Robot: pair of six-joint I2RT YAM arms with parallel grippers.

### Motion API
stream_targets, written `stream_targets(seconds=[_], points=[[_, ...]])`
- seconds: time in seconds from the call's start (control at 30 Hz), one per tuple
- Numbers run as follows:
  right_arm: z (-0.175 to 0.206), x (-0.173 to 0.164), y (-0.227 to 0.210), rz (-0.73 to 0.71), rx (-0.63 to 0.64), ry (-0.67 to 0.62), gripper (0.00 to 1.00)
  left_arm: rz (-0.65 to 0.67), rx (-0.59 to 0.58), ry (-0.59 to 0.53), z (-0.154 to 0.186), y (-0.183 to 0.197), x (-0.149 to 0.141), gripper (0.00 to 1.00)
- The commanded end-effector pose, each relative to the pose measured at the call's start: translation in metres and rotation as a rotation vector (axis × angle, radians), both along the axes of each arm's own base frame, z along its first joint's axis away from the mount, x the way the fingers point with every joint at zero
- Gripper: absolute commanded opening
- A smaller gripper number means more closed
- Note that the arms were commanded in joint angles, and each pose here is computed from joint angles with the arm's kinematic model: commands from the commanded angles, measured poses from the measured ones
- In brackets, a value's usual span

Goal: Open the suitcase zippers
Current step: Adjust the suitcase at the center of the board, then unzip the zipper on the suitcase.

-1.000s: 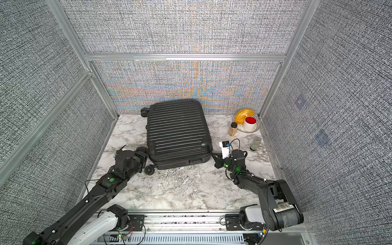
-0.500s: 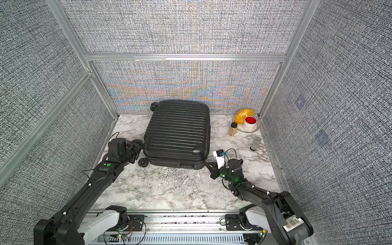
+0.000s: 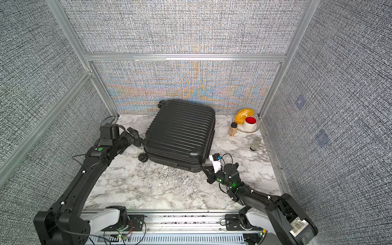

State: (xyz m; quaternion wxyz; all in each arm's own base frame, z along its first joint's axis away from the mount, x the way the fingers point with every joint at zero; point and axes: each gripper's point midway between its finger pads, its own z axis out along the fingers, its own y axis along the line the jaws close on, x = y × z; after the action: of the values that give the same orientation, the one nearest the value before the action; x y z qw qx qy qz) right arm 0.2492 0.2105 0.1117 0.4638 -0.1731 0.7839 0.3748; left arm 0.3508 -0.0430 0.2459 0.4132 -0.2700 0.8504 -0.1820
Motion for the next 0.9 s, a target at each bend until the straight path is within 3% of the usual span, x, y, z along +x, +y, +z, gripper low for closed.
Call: stream_targets(seconds=[0.0, 0.13, 0.37, 0.6, 0.87], points=[[0.008, 0.006, -0.001, -0.021, 0.012, -0.040, 0.00, -0.210, 0.174, -0.061, 0.020, -0.026, -0.021, 0.99], [0.005, 0.007, 0.000, -0.018, 0.012, -0.033, 0.00, -0.499, 0.295, -0.156, 0.053, -0.097, -0.039, 0.99], [0.006, 0.009, -0.001, -0.038, 0.020, -0.026, 0.00, -0.856, 0.447, -0.174, 0.068, -0.220, -0.048, 0.99], [0.003, 0.011, -0.003, -0.057, 0.033, 0.002, 0.00, -1.053, 0.533, -0.162, 0.052, -0.315, -0.059, 0.99], [0.002, 0.011, -0.005, -0.064, 0.038, 0.012, 0.00, -1.103, 0.797, -0.097, 0.021, -0.357, -0.070, 0.99]])
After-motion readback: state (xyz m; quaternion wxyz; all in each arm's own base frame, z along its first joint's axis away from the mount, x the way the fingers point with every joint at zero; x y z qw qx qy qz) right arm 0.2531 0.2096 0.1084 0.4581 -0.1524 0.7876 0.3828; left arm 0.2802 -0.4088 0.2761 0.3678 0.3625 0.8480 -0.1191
